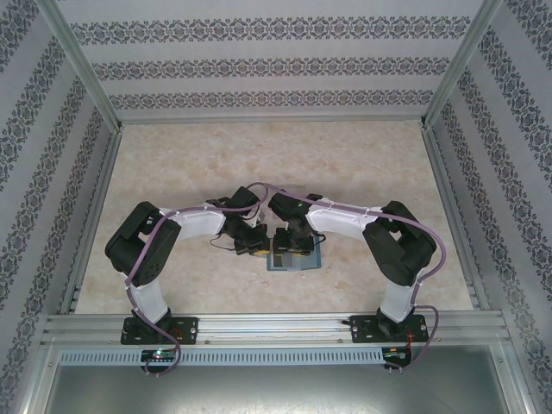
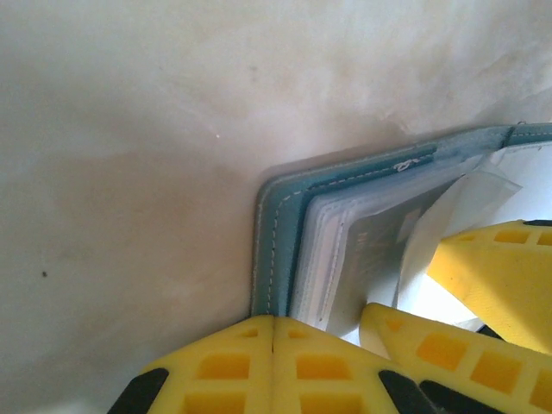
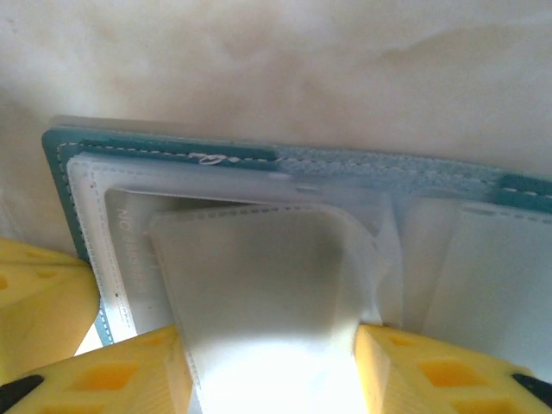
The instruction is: Take the credit cards out of the card holder
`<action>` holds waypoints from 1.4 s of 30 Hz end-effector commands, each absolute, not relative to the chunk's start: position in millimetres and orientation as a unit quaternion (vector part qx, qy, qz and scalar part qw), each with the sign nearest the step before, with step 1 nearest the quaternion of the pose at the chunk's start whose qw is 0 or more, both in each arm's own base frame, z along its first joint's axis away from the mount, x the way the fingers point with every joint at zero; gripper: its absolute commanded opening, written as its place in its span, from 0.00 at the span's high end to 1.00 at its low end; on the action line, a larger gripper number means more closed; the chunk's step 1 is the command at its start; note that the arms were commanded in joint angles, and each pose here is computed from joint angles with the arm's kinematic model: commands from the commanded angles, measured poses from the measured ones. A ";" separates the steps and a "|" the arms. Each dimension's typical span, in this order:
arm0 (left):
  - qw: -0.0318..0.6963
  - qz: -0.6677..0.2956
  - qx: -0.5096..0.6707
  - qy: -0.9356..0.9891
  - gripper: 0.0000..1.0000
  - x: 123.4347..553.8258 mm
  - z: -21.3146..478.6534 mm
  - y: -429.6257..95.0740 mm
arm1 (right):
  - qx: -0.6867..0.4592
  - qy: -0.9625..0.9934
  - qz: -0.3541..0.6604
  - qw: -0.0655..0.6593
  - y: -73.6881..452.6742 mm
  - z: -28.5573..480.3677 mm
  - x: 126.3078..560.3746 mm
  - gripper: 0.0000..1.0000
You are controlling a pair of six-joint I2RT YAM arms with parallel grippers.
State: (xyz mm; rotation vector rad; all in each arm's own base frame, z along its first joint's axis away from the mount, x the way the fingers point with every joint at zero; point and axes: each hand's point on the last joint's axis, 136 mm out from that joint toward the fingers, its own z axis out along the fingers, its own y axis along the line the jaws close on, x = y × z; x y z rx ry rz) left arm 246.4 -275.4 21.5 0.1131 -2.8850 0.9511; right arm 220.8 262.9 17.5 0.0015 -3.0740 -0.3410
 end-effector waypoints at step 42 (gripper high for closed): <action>0.062 0.300 0.026 -0.952 1.00 238.9 17.3 -273.7 | 0.001 -0.999 -0.041 -0.013 205.6 49.5 218.6 0.75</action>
